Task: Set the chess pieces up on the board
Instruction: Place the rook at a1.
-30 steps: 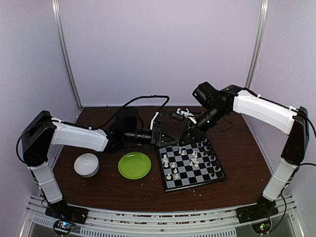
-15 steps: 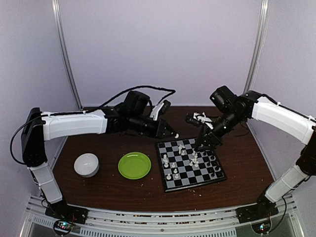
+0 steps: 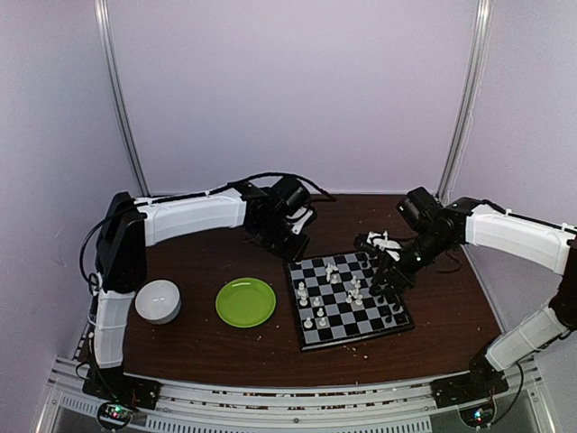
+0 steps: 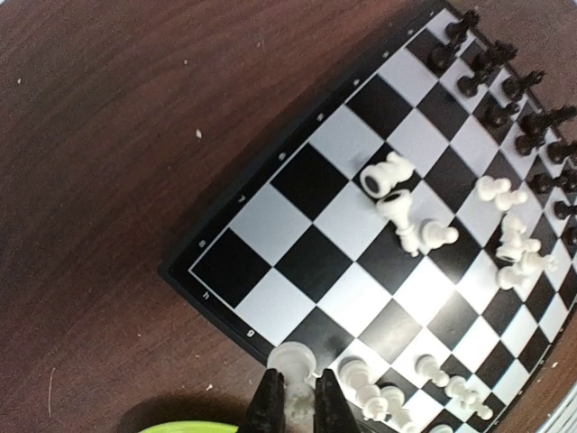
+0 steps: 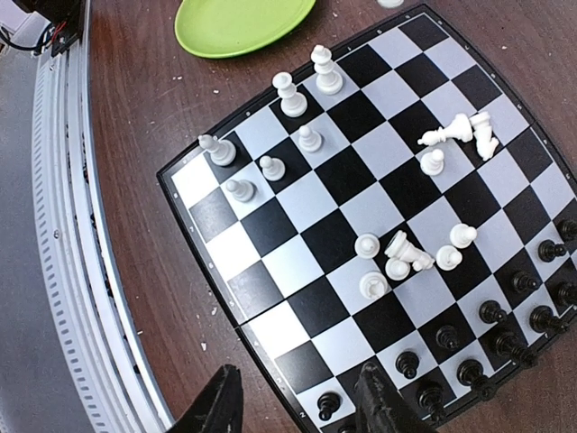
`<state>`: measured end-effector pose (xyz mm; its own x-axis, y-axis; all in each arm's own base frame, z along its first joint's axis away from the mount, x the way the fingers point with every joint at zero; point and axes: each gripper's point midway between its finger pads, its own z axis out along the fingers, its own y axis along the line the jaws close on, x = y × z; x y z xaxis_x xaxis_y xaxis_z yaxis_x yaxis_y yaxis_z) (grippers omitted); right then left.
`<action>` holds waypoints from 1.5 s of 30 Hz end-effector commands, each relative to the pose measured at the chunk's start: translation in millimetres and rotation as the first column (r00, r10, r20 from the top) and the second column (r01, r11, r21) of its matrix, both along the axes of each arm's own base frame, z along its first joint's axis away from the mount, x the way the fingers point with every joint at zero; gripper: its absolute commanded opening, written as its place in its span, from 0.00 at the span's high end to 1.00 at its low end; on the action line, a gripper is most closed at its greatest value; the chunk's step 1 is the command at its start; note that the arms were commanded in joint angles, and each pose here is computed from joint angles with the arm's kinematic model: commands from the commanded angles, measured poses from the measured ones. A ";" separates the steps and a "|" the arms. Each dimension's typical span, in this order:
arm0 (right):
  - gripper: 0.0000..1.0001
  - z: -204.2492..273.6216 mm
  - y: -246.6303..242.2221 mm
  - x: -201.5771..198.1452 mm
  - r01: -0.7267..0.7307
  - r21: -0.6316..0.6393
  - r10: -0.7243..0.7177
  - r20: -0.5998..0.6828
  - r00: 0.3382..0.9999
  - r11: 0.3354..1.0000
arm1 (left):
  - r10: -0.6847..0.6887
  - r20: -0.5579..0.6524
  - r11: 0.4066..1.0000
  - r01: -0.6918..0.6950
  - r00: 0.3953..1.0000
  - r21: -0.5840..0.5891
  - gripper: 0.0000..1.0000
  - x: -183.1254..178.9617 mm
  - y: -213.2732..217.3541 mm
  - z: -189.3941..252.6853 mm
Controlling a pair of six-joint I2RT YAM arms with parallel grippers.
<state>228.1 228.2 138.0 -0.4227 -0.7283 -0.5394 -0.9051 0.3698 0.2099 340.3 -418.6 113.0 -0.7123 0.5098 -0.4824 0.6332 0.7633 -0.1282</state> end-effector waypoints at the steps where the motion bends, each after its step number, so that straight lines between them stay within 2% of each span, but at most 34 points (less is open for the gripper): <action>1: 0.56 0.8 4.7 12.2 0.008 0.023 -0.009 0.037 0.999 1.000 | 0.003 0.028 0.998 -0.005 1.000 0.065 1.00 9.3 8.5 -0.8; 10: 0.55 -6.3 6.1 8.5 -0.012 0.018 0.012 0.006 1.000 1.000 | 0.021 0.000 0.995 -0.021 1.000 0.100 1.00 17.4 8.6 -30.2; 21: 0.54 -11.4 6.7 7.2 -0.021 0.012 0.022 -0.014 1.000 1.000 | 0.037 -0.010 0.996 -0.036 0.999 0.081 1.00 35.4 5.5 -43.4; 45: 0.49 -18.7 6.5 5.9 -0.029 -0.003 0.029 -0.042 0.999 1.000 | 0.042 -0.032 0.998 -0.041 0.999 0.046 1.00 46.7 0.8 -54.7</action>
